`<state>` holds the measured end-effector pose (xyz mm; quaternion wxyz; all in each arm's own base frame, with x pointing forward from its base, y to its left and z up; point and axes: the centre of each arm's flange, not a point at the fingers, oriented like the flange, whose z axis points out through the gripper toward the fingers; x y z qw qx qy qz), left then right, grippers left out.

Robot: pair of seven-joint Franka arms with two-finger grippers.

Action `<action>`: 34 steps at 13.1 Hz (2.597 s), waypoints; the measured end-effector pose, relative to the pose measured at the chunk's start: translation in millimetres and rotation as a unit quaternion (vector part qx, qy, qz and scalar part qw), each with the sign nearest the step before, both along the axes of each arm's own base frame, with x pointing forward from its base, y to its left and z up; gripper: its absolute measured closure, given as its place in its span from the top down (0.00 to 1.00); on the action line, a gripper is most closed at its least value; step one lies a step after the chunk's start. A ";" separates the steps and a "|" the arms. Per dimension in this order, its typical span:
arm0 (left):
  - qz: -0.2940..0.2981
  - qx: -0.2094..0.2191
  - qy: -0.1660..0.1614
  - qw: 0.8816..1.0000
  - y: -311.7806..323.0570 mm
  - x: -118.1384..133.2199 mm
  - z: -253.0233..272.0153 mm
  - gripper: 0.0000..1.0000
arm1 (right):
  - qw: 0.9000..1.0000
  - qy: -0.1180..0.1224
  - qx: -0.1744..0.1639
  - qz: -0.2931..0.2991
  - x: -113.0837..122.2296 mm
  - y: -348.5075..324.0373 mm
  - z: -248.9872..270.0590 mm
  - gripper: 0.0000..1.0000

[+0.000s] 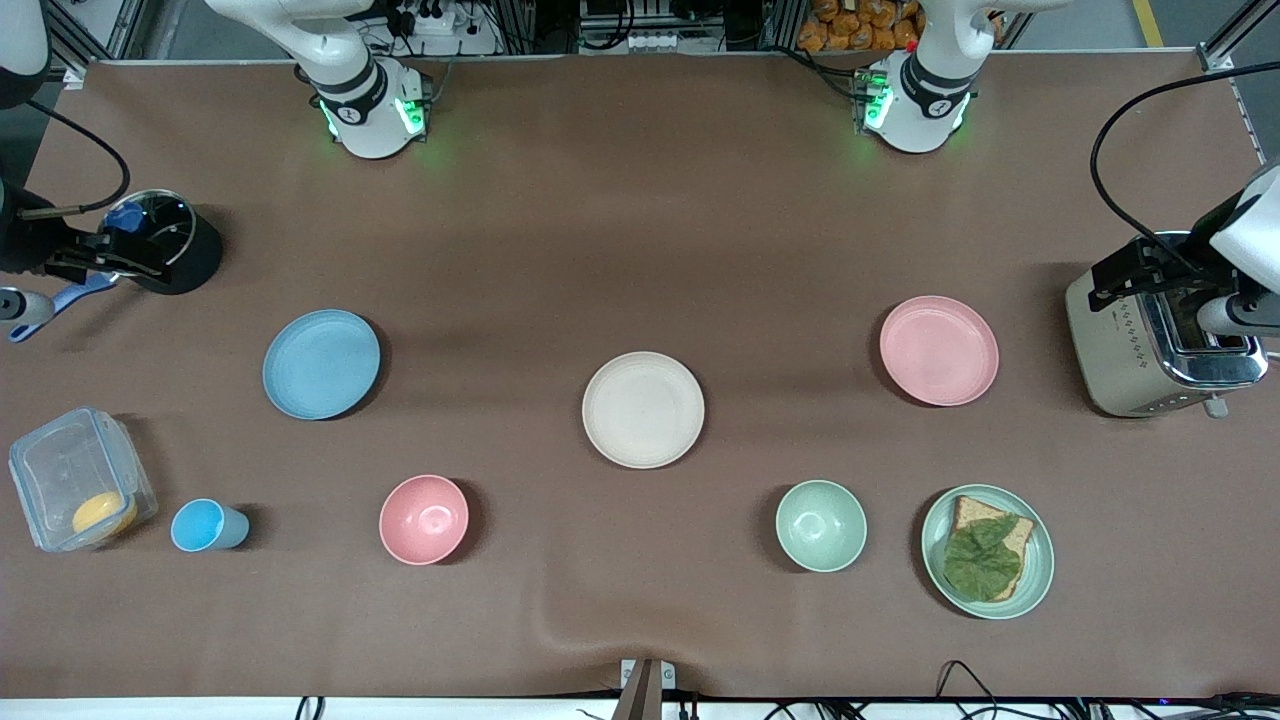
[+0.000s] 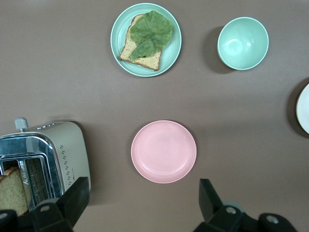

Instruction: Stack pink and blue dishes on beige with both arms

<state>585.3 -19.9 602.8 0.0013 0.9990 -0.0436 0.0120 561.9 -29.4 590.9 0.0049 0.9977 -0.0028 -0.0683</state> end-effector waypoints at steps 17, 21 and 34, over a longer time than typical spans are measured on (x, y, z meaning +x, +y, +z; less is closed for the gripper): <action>0.002 0.000 0.002 1.000 2.1 1.6 -2.9 1.00 | 0.998 0.068 -0.002 -0.001 26.2 -11.6 -79.5 1.00; 0.002 0.000 0.002 1.000 2.6 1.8 -3.0 1.00 | 0.997 0.080 0.011 -0.002 41.0 -90.9 -173.3 1.00; -0.034 0.025 0.176 0.984 -70.1 39.7 -206.8 1.00 | 0.988 0.084 0.131 0.023 -0.6 -126.5 -413.1 1.00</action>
